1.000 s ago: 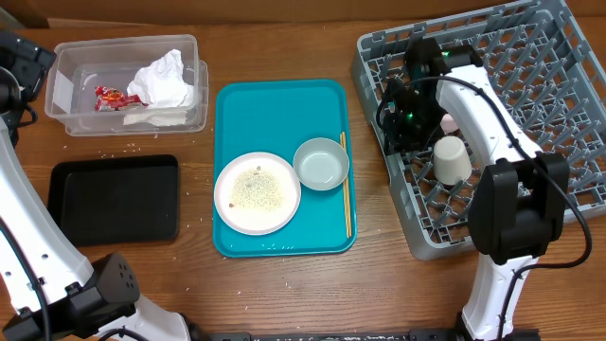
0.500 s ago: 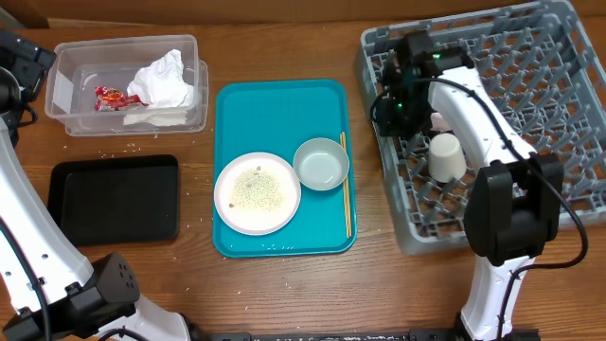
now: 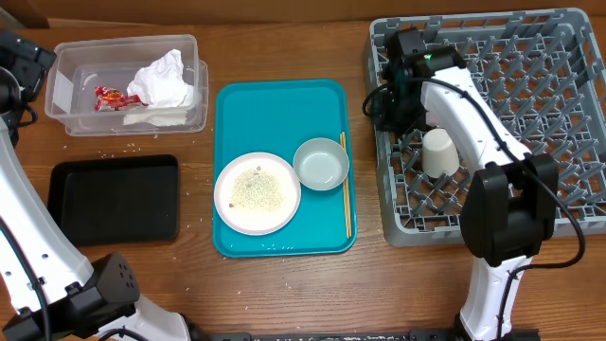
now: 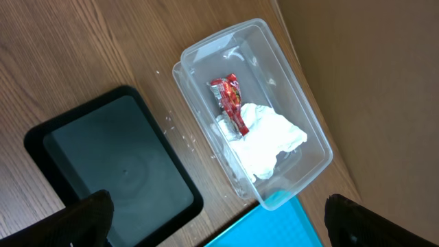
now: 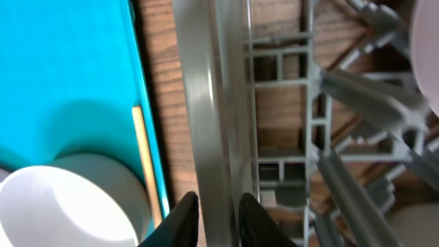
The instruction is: Sort waste into correct bins and load items into the dishwasher
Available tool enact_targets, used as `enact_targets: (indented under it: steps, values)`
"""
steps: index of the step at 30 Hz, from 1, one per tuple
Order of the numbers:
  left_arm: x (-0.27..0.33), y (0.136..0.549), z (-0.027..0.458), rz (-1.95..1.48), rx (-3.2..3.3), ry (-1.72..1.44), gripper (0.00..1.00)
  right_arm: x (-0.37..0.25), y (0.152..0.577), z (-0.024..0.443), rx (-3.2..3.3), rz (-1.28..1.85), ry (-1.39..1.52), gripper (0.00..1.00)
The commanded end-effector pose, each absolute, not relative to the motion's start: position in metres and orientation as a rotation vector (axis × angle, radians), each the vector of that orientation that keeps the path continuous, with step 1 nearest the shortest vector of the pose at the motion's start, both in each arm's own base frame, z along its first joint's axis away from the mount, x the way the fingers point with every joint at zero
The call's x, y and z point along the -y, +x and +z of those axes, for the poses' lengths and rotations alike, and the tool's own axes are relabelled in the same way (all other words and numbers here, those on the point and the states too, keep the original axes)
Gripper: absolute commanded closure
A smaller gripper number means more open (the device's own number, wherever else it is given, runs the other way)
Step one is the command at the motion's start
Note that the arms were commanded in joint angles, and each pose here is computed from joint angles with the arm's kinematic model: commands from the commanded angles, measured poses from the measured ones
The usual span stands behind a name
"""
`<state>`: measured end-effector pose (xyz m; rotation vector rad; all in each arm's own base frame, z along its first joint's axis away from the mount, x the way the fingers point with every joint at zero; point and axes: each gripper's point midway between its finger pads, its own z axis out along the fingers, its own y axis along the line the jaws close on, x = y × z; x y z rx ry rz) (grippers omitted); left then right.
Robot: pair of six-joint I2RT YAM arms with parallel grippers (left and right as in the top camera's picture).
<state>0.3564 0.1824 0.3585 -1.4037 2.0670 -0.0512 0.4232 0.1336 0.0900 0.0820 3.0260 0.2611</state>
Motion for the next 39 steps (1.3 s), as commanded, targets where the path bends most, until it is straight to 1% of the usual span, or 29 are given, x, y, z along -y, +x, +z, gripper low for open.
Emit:
enact_targets:
  steps: [1, 4, 6, 7, 10, 11, 12, 13, 15, 19, 21, 25, 32, 39]
  values:
    - [-0.183, 0.358, 0.356, -0.032, -2.083, -1.387, 0.0, -0.14, 0.441, 0.133, -2.94, 0.3, 0.093, 0.73]
    - [-0.183, 0.358, 0.356, -0.032, -2.083, -1.387, 0.0, -0.127, 0.446, 0.166, -2.902, 0.269, 0.124, 0.6]
    - [-0.183, 0.358, 0.356, -0.032, -2.082, -1.387, 0.0, -0.103, 0.448, 0.192, -2.872, 0.205, 0.186, 0.4]
    - [-0.183, 0.358, 0.356, -0.032, -2.083, -1.387, 0.0, -0.09, 0.448, 0.198, -2.865, 0.169, 0.249, 0.42]
    - [-0.183, 0.358, 0.356, -0.032, -2.083, -1.387, 0.0, -0.055, 0.441, 0.203, -2.867, 0.066, 0.437, 0.63]
    - [-0.183, 0.358, 0.356, -0.032, -2.083, -1.387, 0.0, -0.043, 0.437, 0.202, -2.878, 0.044, 0.5, 0.75]
    - [-0.183, 0.358, 0.356, -0.032, -2.083, -1.387, 0.0, -0.034, 0.433, 0.201, -2.888, 0.036, 0.554, 0.82]
    - [-0.183, 0.358, 0.356, -0.032, -2.083, -1.387, 0.0, -0.026, 0.428, 0.198, -2.901, 0.027, 0.606, 0.87]
    - [-0.183, 0.358, 0.356, -0.032, -2.083, -1.387, 0.0, -0.014, 0.42, 0.194, -2.927, 0.01, 0.666, 0.91]
    - [-0.183, 0.358, 0.356, -0.032, -2.083, -1.387, 0.0, 0.002, 0.408, 0.185, -2.976, -0.005, 0.74, 0.93]
    - [-0.183, 0.358, 0.356, -0.032, -2.083, -1.387, 0.0, 0.001, 0.408, 0.181, -2.983, 0.031, 0.752, 0.96]
    - [-0.183, 0.358, 0.356, -0.032, -2.083, -1.387, 0.0, -0.007, 0.407, 0.17, -3.015, 0.103, 0.755, 0.96]
    - [-0.183, 0.358, 0.356, -0.032, -2.083, -1.387, 0.0, -0.01, 0.396, 0.137, -3.089, 0.101, 0.776, 0.96]
    - [-0.183, 0.358, 0.356, -0.032, -2.083, -1.387, 0.0, -0.013, 0.391, 0.131, -3.118, 0.113, 0.778, 0.96]
